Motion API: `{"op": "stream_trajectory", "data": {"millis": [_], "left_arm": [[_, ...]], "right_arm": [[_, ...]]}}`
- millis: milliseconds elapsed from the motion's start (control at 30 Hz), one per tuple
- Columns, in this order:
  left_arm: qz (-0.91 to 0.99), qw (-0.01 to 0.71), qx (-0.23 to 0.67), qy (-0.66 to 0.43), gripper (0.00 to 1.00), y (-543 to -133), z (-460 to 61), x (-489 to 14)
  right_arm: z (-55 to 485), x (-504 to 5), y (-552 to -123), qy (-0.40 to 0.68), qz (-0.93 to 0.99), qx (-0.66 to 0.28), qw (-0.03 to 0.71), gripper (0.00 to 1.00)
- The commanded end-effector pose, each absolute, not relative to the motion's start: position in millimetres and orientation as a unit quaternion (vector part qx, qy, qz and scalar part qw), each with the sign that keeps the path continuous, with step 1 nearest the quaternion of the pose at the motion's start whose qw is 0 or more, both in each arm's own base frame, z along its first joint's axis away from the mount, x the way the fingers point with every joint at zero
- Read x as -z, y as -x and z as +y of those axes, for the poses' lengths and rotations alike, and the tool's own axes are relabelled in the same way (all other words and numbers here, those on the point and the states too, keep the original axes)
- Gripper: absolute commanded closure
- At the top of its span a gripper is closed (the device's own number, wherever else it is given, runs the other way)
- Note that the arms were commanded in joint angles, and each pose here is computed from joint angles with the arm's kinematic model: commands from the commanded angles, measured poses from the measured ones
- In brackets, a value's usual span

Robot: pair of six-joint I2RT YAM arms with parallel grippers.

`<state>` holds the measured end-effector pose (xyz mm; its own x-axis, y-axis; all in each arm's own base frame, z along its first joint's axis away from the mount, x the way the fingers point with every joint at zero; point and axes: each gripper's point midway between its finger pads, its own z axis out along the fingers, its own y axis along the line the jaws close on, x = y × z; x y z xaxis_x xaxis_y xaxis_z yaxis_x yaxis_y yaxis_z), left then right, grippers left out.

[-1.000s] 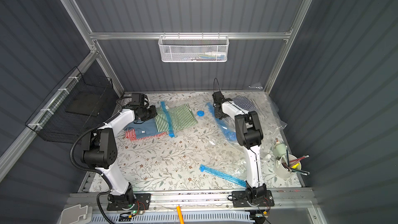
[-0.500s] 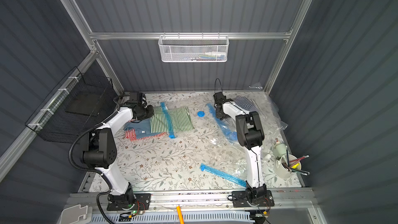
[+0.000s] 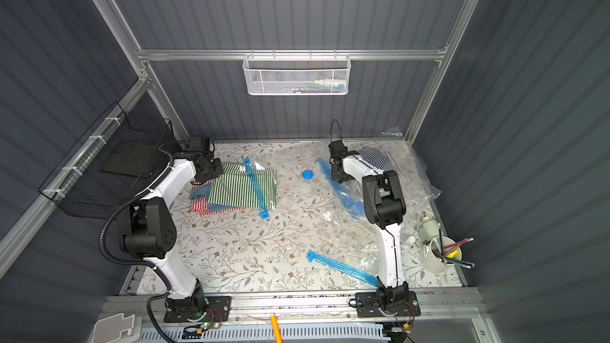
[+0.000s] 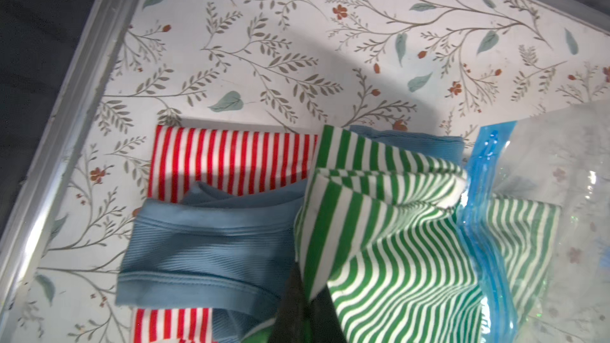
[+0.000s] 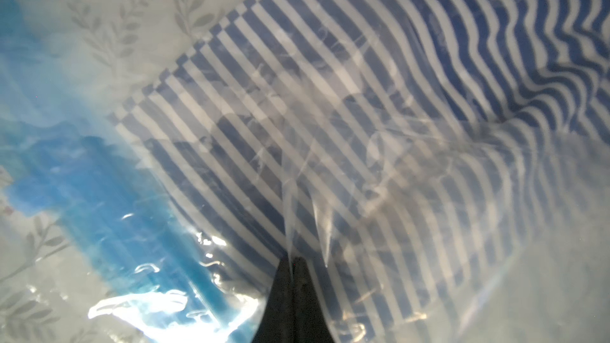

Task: Take the tank top out of the vacuum bag
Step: Take out the tank top from the vacuum bag.

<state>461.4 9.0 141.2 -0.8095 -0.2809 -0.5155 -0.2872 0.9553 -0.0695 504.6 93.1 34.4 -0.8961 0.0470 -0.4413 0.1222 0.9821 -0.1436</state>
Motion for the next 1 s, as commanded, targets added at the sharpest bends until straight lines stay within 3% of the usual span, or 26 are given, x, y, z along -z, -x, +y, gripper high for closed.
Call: {"op": "stream_trajectory", "data": {"millis": [0,967], "left_arm": [[0.942,0.287,-0.046,0.165,1.00,-466.9,31.2,-163.4],[0.906,0.263,-0.242,0.226,1.00,-443.8,119.2,-171.3]], "right_arm": [[83.5,-22.2,-492.2,-0.043,0.976,0.095,0.189,1.00],[87.7,-21.6,-492.0,-0.036,0.979,0.072,0.186,1.00]]}}
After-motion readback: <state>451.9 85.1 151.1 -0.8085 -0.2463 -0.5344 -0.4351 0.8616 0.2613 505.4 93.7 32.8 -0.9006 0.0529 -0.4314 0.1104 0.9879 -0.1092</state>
